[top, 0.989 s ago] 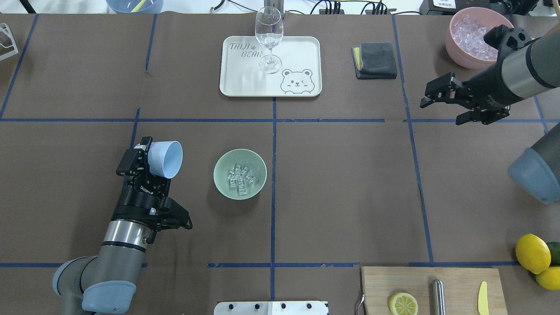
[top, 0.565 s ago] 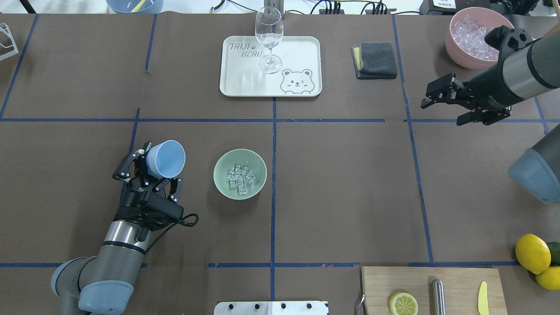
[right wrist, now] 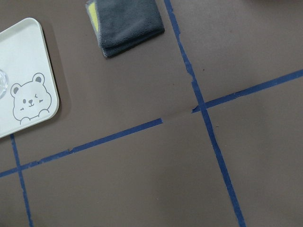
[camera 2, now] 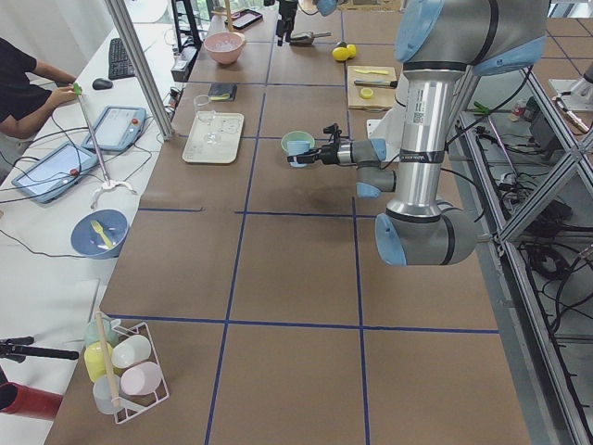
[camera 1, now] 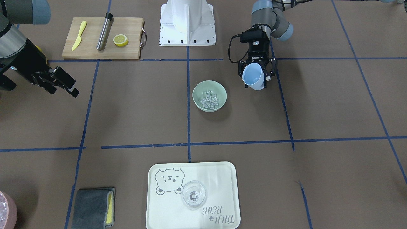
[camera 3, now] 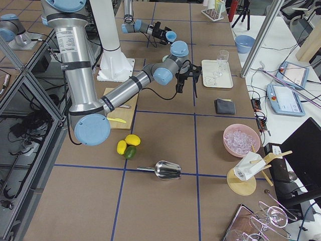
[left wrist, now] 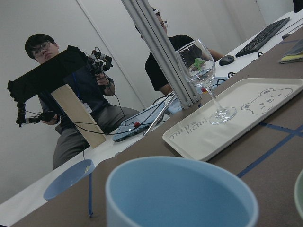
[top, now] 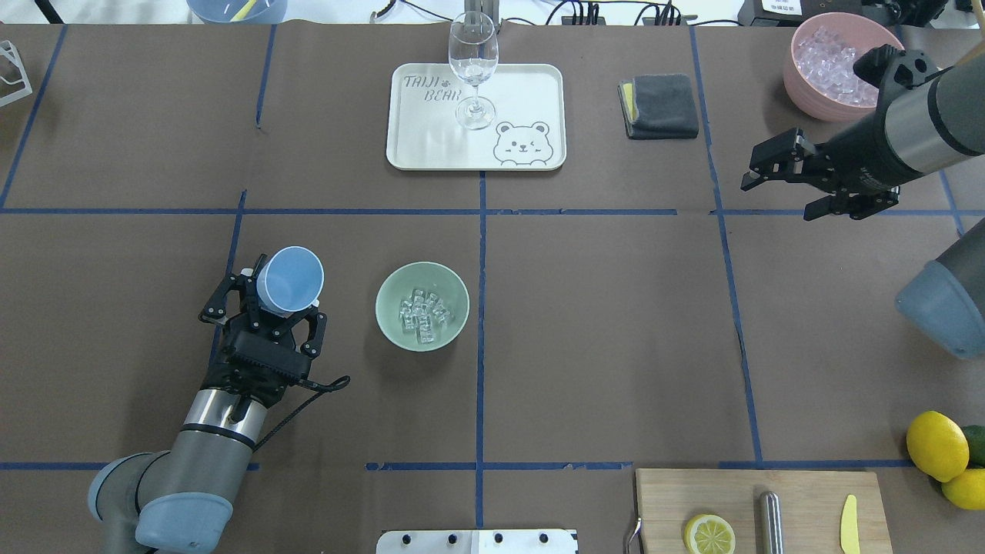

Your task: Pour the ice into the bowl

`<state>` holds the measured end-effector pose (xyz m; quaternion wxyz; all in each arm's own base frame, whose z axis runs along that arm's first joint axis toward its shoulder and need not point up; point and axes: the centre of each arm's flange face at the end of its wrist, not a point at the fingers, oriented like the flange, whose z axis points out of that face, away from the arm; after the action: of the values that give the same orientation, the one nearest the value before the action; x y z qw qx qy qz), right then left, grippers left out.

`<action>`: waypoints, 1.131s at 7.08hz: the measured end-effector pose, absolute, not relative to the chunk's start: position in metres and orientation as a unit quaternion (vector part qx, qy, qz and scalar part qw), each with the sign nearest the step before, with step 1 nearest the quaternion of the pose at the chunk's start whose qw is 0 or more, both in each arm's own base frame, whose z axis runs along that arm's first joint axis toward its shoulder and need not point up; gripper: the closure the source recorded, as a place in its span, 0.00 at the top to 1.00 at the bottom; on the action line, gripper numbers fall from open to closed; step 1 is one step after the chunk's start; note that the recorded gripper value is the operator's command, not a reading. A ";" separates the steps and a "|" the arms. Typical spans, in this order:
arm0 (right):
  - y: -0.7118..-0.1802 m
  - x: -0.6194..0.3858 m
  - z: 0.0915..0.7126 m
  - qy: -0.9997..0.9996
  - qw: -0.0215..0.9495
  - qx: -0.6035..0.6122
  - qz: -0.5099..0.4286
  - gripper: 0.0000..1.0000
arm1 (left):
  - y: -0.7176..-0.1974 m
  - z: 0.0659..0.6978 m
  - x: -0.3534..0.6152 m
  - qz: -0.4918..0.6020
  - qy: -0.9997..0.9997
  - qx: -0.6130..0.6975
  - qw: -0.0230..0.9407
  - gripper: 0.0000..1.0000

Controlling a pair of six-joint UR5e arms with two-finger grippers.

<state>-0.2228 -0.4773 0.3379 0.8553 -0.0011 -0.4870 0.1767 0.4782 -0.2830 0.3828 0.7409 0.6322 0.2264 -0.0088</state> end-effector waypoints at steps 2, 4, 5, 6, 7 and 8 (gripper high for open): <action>-0.477 -0.222 0.335 -0.488 0.855 0.000 0.176 1.00 | -0.279 0.423 0.462 -0.051 0.270 0.597 0.754 0.00; -0.475 -0.220 0.330 -0.492 0.853 0.002 0.174 1.00 | -0.277 0.468 0.426 -0.089 0.267 0.585 0.760 0.00; -0.475 -0.220 0.329 -0.493 0.853 0.002 0.174 1.00 | -0.275 0.497 0.400 -0.113 0.255 0.585 0.761 0.00; -0.476 -0.220 0.328 -0.493 0.852 0.003 0.174 1.00 | -0.273 0.518 0.379 -0.138 0.258 0.580 0.760 0.00; -0.476 -0.220 0.328 -0.493 0.852 0.003 0.174 1.00 | -0.272 0.529 0.367 -0.167 0.274 0.572 0.755 0.00; -0.476 -0.219 0.327 -0.494 0.852 0.004 0.174 1.00 | -0.271 0.545 0.356 -0.191 0.287 0.562 0.752 0.00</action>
<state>-0.2192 -0.4763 0.3272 0.8522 0.0041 -0.4935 0.1735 0.3558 -0.2709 0.5445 0.7519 0.5621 0.2867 -0.1912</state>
